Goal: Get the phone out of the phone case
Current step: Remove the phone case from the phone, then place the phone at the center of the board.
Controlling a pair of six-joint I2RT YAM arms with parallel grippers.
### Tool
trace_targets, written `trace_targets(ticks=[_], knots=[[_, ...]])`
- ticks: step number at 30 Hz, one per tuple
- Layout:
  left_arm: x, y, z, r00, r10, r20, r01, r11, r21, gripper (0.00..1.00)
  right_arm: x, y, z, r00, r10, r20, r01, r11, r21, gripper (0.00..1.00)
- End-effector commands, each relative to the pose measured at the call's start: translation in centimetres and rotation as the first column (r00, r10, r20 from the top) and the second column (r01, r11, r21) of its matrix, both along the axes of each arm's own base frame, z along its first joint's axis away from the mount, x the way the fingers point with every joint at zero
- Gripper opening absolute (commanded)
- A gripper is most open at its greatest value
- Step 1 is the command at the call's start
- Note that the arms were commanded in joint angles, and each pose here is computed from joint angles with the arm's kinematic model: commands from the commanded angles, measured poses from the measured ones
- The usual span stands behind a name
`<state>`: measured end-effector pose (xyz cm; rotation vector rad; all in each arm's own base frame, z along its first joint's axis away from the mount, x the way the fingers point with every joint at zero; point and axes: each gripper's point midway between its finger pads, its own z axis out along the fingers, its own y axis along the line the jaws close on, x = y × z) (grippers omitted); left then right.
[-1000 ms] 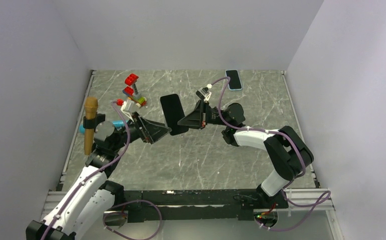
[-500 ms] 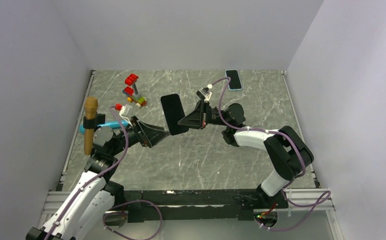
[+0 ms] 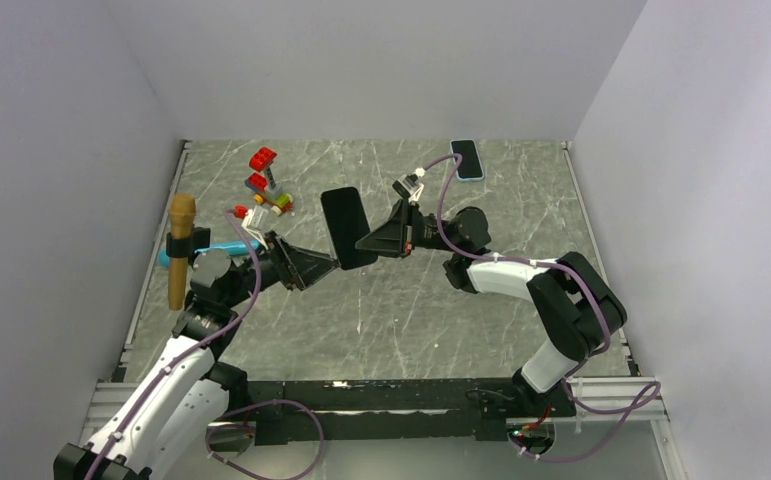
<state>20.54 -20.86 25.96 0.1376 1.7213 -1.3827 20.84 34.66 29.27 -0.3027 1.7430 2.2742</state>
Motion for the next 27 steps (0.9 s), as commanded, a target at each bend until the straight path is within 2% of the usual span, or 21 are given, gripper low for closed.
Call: trace_targets(ticks=[1,6,8,12,13,15,18,20,23,25,27], knots=[[0.4,-0.2,1.8,0.999,-0.003,0.053,0.004,1.0,-0.022,0.66,-1.3,-0.6,3.8,0.991,-0.02,0.131,0.006,0.994,0.107,0.0],[0.9,-1.2,2.1,0.999,-0.026,0.038,0.028,0.998,-0.049,0.66,-1.3,-0.2,3.3,0.992,-0.021,0.125,0.008,0.995,0.102,0.0],[1.0,-1.7,2.4,0.998,-0.041,0.042,0.044,0.998,-0.054,0.63,-1.3,-0.1,3.1,0.992,-0.021,0.123,0.009,0.995,0.097,0.0],[1.7,-2.0,2.2,0.999,-0.028,0.034,0.028,1.0,-0.014,0.42,-1.5,-0.1,2.3,0.992,-0.037,0.12,0.029,0.997,0.068,0.0],[2.1,-1.7,2.0,1.0,0.001,0.023,-0.002,1.0,0.008,0.33,-1.5,-0.1,1.8,0.993,-0.045,0.113,0.039,0.998,0.053,0.0],[3.3,-0.5,0.7,0.994,0.104,-0.031,-0.1,0.99,0.095,0.02,-1.4,-0.2,0.9,0.992,-0.067,0.111,0.065,0.998,0.013,0.0],[4.9,3.1,-1.8,0.933,0.342,-0.112,-0.303,0.914,0.271,0.0,-0.7,-0.2,-1.7,0.987,-0.124,0.105,0.134,0.986,-0.099,0.0],[5.0,5.1,-3.1,0.891,0.437,-0.119,-0.372,0.856,0.359,0.0,0.1,-0.5,-4.1,0.978,-0.18,0.108,0.2,0.956,-0.216,0.0],[4.5,6.3,-4.3,0.871,0.473,-0.132,-0.374,0.814,0.445,0.0,1.7,-1.8,-7.9,0.949,-0.278,0.145,0.314,0.856,-0.41,0.0],[3.9,6.2,-4.8,0.886,0.444,-0.135,-0.339,0.819,0.463,0.0,3.6,-3.3,-9.5,0.92,-0.361,0.156,0.389,0.782,-0.486,0.0],[3.2,6.1,-5.1,0.897,0.42,-0.136,-0.314,0.824,0.471,0.0,5.6,-4.6,-10.8,0.905,-0.404,0.131,0.409,0.746,-0.526,0.0]])
